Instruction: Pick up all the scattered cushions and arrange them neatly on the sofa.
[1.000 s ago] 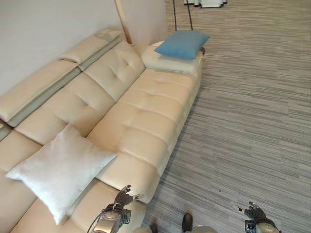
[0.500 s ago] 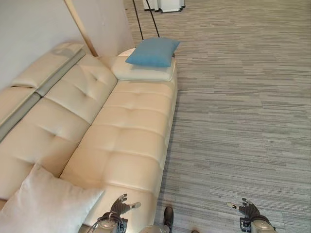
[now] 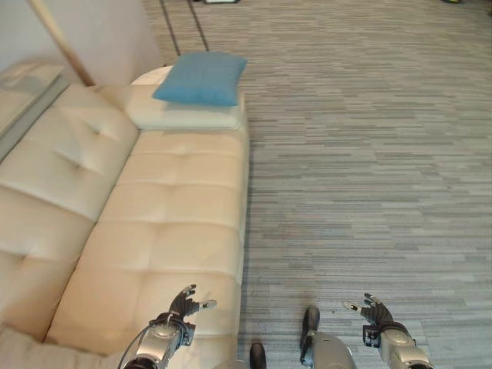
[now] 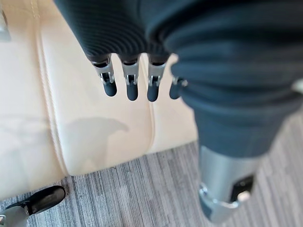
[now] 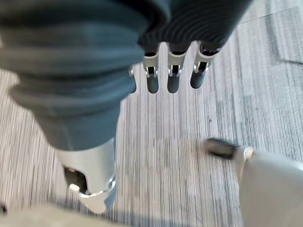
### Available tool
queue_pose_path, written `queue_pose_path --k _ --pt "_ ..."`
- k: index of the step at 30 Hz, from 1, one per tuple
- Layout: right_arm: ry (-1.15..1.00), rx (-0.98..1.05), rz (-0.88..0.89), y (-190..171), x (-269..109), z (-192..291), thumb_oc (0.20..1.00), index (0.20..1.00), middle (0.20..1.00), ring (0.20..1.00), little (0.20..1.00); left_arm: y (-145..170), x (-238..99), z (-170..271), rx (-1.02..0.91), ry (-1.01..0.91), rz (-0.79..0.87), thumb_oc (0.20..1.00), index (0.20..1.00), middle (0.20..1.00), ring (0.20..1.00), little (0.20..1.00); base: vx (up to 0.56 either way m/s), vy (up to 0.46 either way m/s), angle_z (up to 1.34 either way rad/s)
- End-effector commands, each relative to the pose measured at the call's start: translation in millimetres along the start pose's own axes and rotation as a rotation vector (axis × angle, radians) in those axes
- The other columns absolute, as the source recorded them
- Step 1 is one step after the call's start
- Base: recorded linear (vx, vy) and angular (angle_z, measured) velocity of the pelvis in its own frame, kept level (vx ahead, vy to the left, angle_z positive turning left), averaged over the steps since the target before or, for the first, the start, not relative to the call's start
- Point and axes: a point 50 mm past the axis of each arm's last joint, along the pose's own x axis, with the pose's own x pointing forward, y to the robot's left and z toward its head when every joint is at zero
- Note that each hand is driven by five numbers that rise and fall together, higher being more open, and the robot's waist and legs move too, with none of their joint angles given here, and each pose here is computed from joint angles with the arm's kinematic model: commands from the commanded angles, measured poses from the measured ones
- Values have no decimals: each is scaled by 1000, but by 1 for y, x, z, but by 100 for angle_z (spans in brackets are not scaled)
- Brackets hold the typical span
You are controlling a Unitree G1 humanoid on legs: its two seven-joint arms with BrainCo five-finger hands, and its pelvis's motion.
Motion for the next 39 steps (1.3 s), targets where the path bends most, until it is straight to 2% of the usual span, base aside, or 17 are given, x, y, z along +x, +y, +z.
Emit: queue_pose_path --k 1,10,19,27,39 --pt "-29 -3 -49 -13 2 7 1000 1000 1000 1000 1000 -2 0 24 21 -119 -5 1000 1000 1000 1000 1000 476 -197 12" --pt "-48 25 -54 -22 1 11 1000 1000 1000 1000 1000 -15 2 30 -47 -128 -20 1000 1000 1000 1000 1000 381 -250 13" --pt "-31 -26 -75 -26 3 11 1000 1000 1000 1000 1000 -20 1 23 -97 -96 -6 1000 1000 1000 1000 1000 251 -41 0" --pt "-1 -51 -82 -24 2 2 1000 1000 1000 1000 1000 -19 0 17 -78 -76 -3 1000 1000 1000 1000 1000 453 138 15" --pt "16 -13 -83 -21 1 -3 1000 1000 1000 1000 1000 -9 2 37 -68 -135 21 1000 1000 1000 1000 1000 305 182 11"
